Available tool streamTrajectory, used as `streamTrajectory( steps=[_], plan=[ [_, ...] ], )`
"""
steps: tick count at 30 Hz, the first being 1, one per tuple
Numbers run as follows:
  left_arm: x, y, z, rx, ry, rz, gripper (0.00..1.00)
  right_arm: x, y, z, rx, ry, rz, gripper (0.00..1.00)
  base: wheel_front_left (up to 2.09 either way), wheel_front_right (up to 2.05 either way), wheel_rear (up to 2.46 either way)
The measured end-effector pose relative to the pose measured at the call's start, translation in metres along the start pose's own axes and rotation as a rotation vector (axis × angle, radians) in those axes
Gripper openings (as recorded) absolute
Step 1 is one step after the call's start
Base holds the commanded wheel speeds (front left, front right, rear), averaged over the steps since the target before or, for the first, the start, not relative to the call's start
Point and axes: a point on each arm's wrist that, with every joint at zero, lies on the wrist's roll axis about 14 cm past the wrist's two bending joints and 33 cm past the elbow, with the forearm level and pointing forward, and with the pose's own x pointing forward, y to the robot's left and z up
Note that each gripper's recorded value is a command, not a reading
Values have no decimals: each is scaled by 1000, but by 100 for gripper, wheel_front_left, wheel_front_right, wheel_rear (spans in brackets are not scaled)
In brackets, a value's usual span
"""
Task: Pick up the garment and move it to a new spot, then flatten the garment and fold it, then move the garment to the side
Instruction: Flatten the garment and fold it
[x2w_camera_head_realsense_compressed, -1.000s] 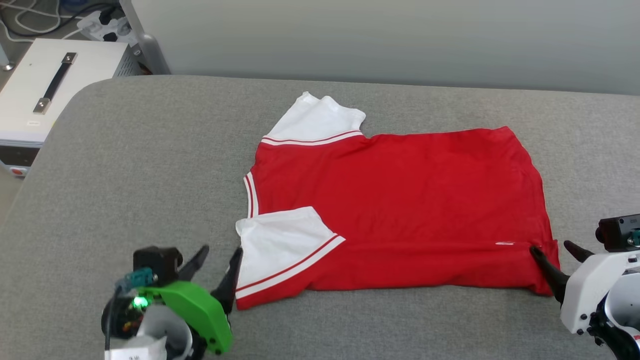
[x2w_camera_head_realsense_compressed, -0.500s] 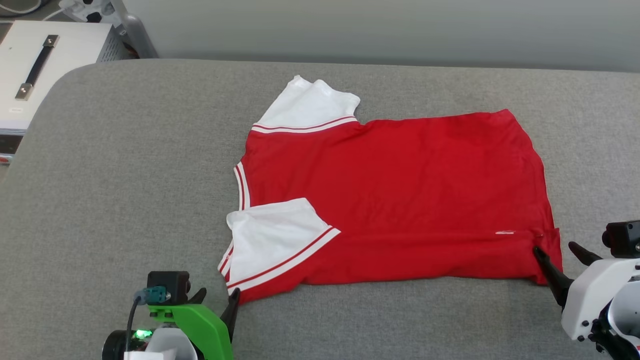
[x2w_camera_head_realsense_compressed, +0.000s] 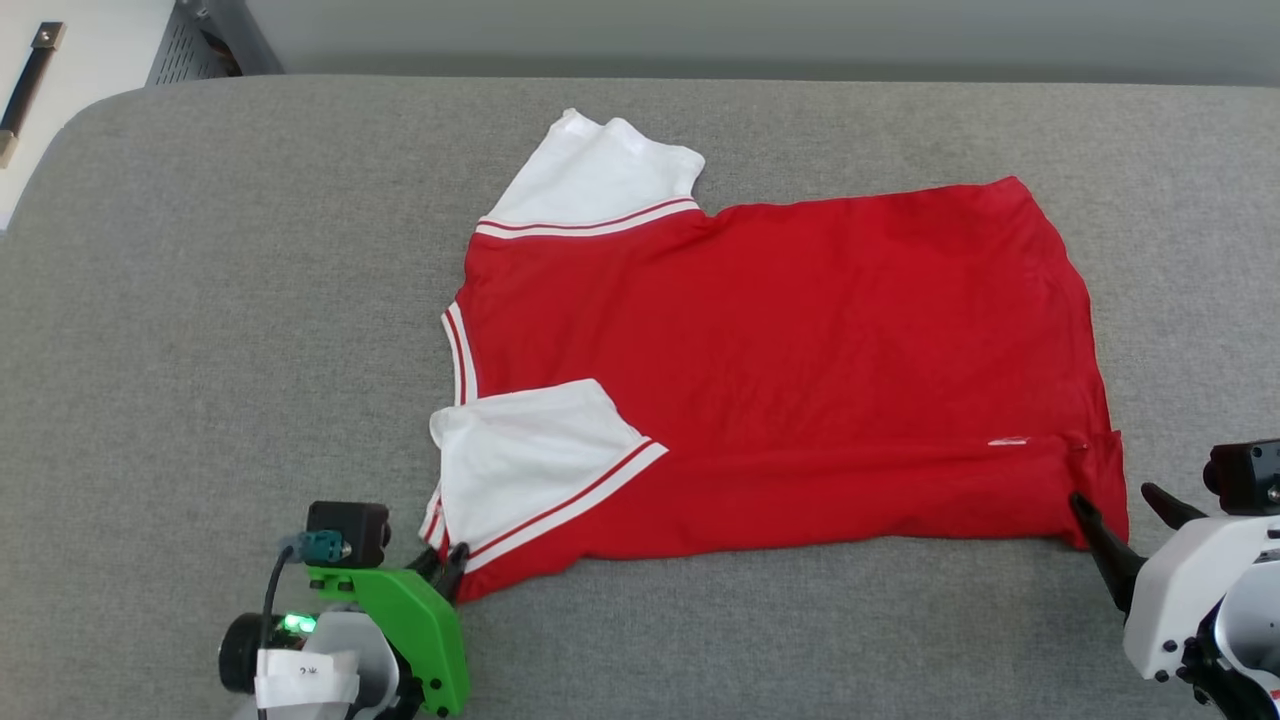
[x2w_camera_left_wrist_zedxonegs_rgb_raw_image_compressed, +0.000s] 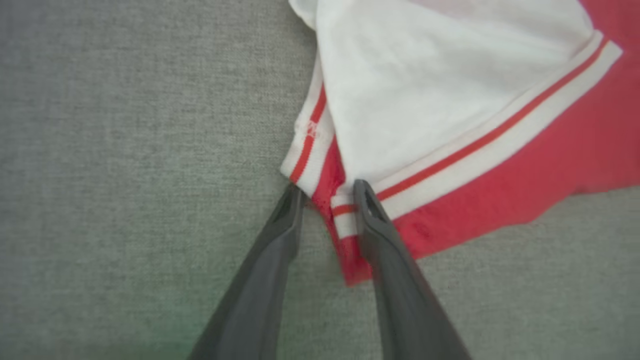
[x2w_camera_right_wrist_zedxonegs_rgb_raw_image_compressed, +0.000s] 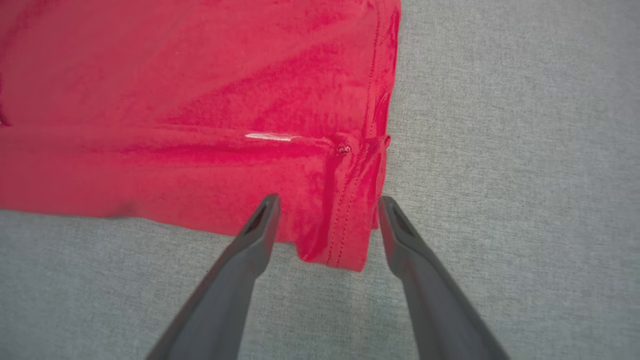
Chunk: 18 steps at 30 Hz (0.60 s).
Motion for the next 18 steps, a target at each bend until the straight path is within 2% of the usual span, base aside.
streamTrajectory(
  steps=[7, 14, 18],
  plan=[
    [-7, -3, 11, -30, -96, -6, 0, -5, -8, 0, -32, 12, -38, 100, 0, 0, 0],
    [-26, -2, 54, -22, -288, -12, 0, 0, -13, -14, -95, 94, -76, 100, 0, 0, 0],
    [-31, -5, 70, -5, -351, -12, 0, 12, -13, -18, -89, 130, -90, 100, 0, 0, 0]
  ],
)
